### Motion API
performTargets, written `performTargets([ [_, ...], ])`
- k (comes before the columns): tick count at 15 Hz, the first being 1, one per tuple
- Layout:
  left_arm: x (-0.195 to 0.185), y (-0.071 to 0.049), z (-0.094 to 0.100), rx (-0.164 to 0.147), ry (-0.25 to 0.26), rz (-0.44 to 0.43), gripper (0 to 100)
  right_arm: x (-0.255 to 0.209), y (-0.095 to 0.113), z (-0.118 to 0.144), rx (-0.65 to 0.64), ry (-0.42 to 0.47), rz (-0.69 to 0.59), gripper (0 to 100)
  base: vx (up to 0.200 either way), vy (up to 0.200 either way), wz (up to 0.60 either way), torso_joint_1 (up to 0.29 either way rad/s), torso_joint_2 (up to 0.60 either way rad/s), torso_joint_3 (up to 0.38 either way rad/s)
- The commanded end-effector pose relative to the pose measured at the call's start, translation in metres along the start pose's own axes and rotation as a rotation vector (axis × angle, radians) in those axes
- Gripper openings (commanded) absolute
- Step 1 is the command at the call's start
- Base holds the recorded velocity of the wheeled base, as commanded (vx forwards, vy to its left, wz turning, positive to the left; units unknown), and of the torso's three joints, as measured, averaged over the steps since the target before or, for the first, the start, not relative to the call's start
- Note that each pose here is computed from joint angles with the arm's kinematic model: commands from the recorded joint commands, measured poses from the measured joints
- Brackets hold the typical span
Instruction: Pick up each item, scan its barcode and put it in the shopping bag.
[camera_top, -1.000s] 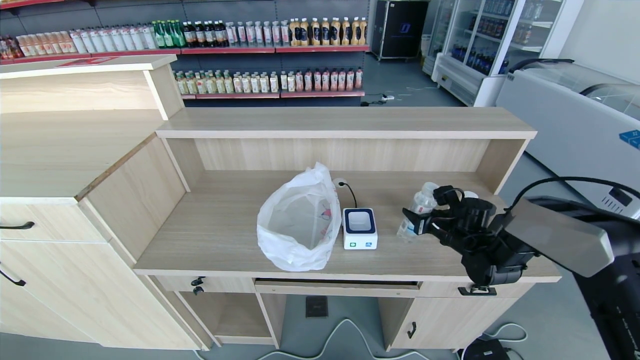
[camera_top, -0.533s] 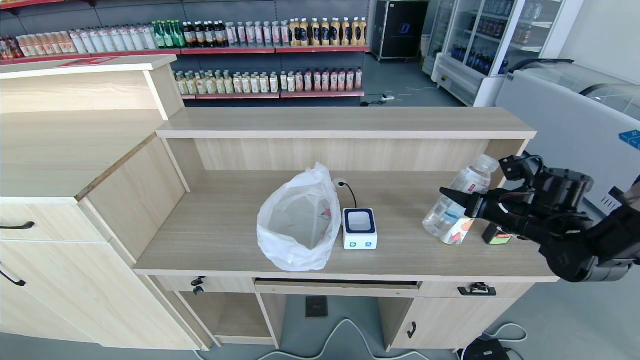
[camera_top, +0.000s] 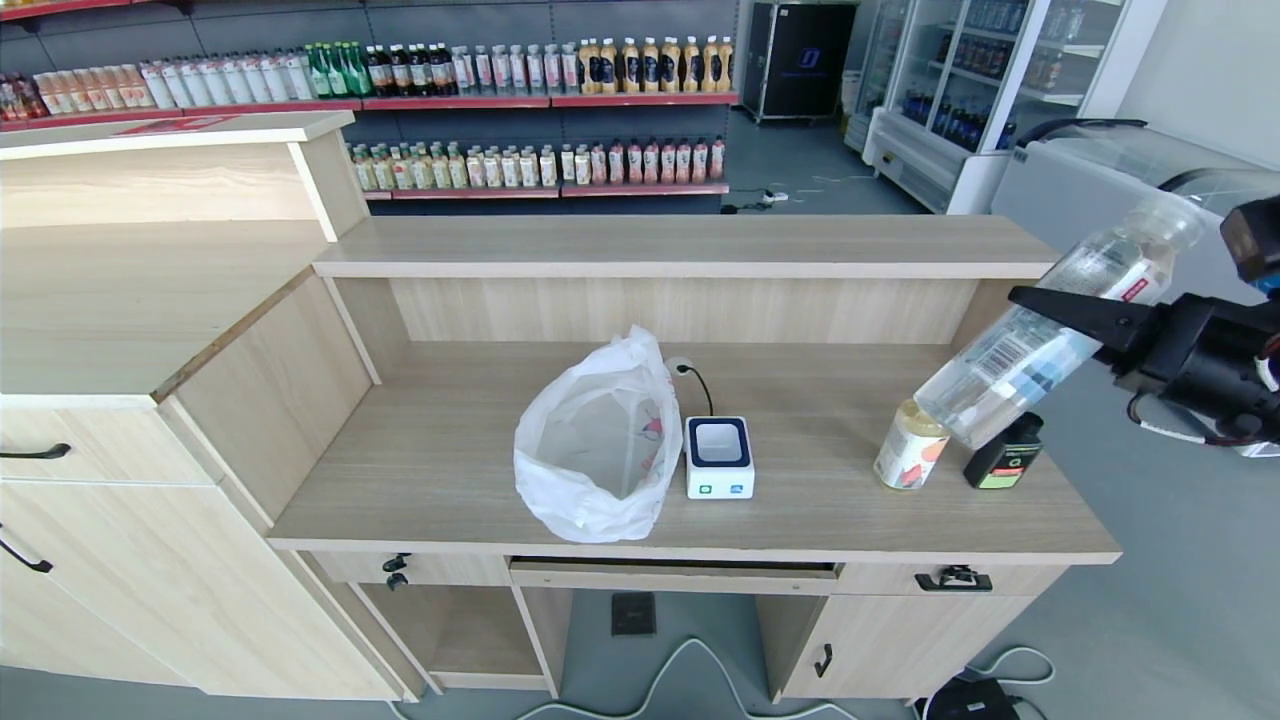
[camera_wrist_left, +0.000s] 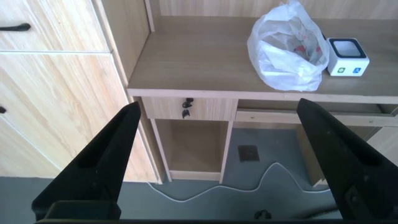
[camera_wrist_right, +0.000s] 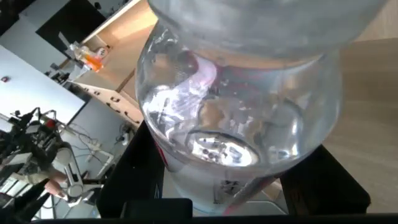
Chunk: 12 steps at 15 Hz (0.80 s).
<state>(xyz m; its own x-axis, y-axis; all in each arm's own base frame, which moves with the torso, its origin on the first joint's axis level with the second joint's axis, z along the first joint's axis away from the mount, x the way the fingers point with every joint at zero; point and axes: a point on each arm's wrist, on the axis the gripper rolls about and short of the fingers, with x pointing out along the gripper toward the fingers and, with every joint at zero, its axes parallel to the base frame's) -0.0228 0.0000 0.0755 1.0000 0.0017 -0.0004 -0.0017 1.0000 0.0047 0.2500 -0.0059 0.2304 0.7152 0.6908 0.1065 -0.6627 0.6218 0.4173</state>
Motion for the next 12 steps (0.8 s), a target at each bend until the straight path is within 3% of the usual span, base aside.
performTargets([
  [1,0.0,0.0,0.0,0.0,0.0,0.0,100,-0.014,0.042,0.012,-0.032,-0.019,0.098,0,0.0,0.0,0.0,0.0,0.0,0.0],
  [4,0.0,0.0,0.0,0.0,0.0,0.0,100,-0.021,0.063,0.014,-0.01,-0.002,0.16,0,0.0,0.0,0.0,0.0,0.0,0.0],
  [12,0.0,0.0,0.0,0.0,0.0,0.0,100,-0.024,0.09,0.009,0.055,0.077,0.324,0,0.0,0.0,0.0,0.0,0.0,0.0],
])
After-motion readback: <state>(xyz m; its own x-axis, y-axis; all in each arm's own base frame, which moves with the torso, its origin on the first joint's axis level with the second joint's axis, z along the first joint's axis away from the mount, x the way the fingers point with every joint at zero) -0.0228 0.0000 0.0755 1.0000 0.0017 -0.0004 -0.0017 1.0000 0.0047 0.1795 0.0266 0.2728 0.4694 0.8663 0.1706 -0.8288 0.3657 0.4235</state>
